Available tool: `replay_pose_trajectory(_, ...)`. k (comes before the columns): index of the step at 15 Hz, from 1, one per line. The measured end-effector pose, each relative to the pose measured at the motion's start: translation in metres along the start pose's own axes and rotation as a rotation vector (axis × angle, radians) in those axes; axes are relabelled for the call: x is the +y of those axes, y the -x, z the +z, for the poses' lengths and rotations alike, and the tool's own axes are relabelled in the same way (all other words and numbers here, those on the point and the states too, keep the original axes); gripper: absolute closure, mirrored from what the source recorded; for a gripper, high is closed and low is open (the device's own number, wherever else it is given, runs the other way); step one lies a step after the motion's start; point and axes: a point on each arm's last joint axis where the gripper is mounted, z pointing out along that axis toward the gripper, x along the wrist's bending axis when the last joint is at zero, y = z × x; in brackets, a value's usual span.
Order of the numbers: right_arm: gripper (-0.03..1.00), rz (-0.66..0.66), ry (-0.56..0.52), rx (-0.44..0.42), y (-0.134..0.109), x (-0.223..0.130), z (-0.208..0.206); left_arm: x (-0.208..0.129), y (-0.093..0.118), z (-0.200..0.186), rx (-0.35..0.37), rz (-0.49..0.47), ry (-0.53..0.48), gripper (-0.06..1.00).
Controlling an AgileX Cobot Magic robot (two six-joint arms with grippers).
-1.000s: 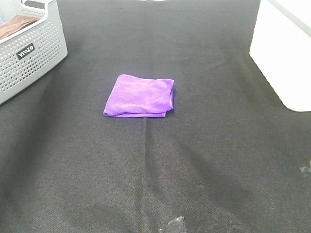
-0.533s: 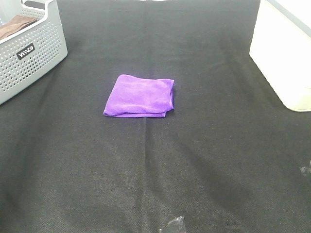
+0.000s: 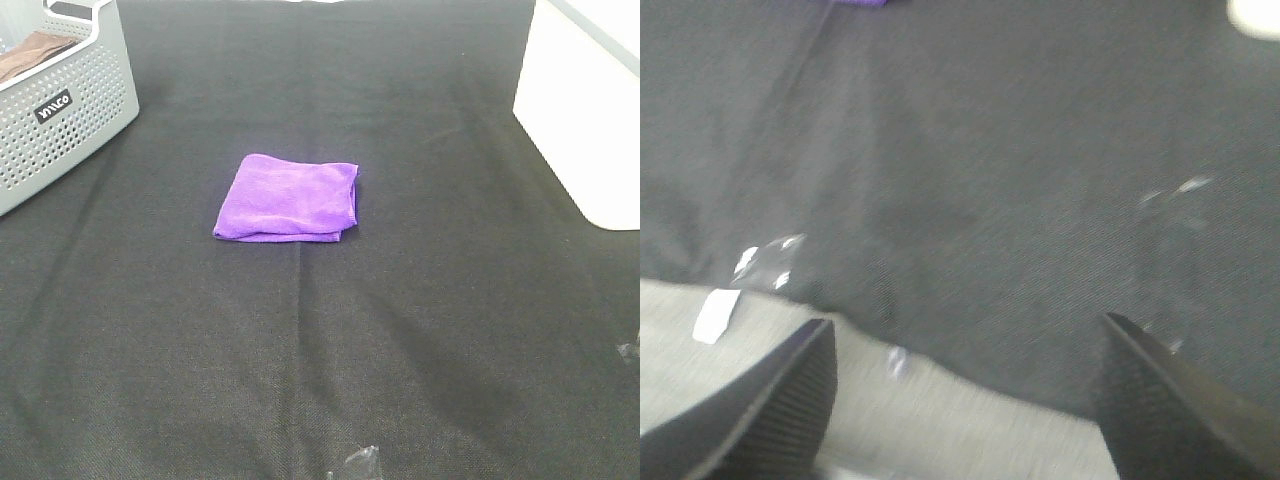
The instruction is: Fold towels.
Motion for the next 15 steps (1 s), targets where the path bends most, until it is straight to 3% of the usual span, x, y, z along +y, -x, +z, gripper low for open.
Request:
replay_pose_trajectory(4,0.29,-0.030,0.175,-0.031,-0.001,-0.035,-0.011,-0.014,0.003,0.003,-0.024,-0.020,0.012,0.18)
replay_pose_trajectory(8,0.29,-0.038,0.169,-0.049,0.003,-0.039,0.005,-0.023,0.007,0.017,-0.070,-0.028,-0.046,0.18)
replay_pose_trajectory(15,0.29,-0.040,0.167,-0.063,0.005,-0.040,0.007,-0.019,0.009,0.028,-0.107,-0.036,0.040,0.18)
